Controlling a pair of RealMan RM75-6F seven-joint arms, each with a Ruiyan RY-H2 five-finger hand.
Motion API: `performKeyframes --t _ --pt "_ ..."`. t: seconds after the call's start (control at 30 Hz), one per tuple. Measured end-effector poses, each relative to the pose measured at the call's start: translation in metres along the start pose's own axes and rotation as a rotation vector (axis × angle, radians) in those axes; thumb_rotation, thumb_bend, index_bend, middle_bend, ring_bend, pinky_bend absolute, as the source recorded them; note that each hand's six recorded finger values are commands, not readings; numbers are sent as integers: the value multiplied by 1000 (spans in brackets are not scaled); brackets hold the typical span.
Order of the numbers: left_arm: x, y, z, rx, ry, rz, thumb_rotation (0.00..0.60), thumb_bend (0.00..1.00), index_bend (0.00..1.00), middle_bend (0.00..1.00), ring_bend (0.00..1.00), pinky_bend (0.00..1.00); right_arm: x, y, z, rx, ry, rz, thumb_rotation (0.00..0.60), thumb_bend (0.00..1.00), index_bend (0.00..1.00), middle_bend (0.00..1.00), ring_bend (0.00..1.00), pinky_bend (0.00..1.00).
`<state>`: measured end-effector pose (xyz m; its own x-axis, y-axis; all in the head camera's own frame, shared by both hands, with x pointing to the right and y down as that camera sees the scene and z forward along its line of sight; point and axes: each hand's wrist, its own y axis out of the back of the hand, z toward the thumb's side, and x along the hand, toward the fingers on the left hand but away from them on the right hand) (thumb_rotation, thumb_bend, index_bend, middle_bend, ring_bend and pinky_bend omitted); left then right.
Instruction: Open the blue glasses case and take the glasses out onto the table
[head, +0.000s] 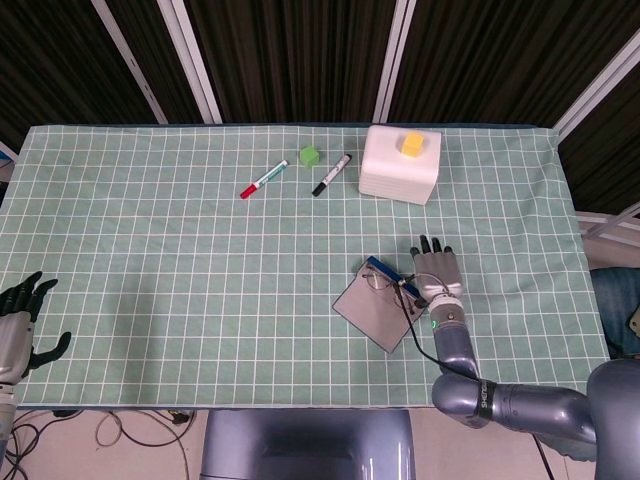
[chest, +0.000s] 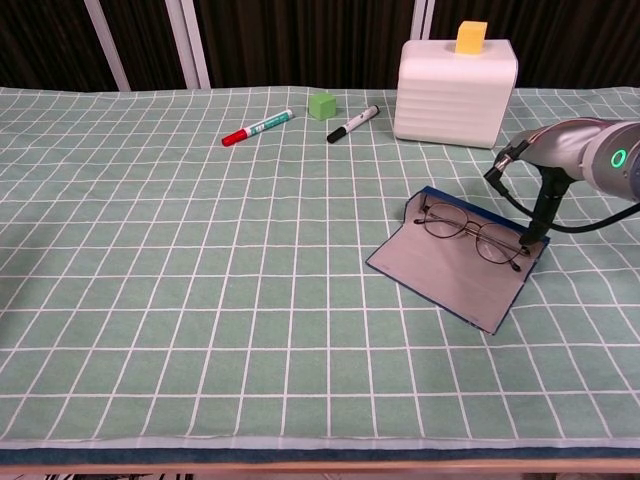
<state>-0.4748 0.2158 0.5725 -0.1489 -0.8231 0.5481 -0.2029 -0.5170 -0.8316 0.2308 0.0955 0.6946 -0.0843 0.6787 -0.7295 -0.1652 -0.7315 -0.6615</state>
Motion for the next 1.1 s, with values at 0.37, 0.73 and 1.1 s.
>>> performKeyframes --t 0.37,0.73,1.1 --pt "0 0 0 -2 0 0 600 314 125 0 0 0 -10 3 -4 20 -19 -8 600 223 188 16 0 186" --pt "0 0 0 -3 -2 -1 600 314 125 0 0 0 -18 1 1 23 -23 -37 600 233 188 16 0 186" --pt "0 0 0 0 0 -6 600 314 128 0 0 0 -31 8 2 47 -42 -52 600 233 188 17 0 186"
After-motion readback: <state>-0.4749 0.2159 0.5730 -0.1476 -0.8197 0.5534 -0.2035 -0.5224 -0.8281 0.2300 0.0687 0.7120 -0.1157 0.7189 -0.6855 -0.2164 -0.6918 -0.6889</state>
